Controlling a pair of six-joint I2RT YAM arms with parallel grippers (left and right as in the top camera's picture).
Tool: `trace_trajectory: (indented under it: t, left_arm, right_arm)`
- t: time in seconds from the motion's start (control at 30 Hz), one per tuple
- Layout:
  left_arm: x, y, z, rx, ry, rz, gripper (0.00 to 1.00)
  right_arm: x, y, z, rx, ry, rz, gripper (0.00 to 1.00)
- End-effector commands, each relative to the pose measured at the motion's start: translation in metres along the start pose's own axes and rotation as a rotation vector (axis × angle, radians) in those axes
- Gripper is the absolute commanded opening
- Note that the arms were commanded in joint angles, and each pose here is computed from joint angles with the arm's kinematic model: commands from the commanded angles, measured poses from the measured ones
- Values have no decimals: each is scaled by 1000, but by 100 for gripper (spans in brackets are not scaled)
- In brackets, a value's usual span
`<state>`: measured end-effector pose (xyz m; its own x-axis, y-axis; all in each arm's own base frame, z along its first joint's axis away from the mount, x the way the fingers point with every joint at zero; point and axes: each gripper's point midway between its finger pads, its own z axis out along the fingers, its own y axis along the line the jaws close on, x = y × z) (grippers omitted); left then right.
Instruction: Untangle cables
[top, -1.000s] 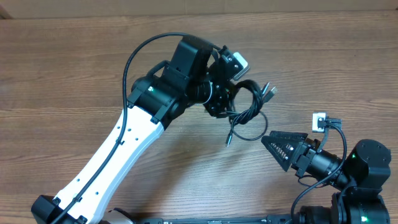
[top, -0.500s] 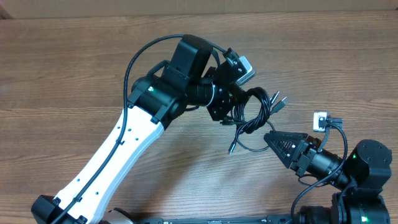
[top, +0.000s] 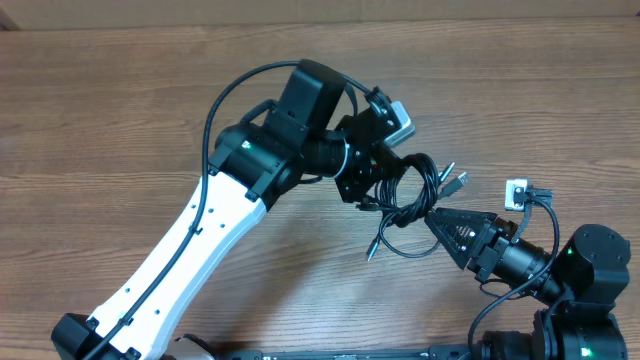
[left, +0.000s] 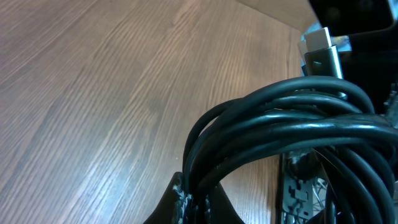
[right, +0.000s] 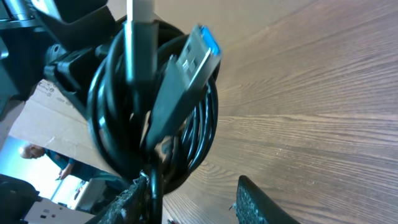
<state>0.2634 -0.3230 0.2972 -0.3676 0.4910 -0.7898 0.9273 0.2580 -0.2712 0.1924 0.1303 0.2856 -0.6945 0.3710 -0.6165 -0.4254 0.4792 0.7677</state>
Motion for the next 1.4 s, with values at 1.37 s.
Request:
trace_trajectory:
  t: [1.37]
  left_arm:
    - [-29,0,-2,-78,-97,-147,4]
  right_arm:
    - [-23,-25,-6,159,-149,280,4]
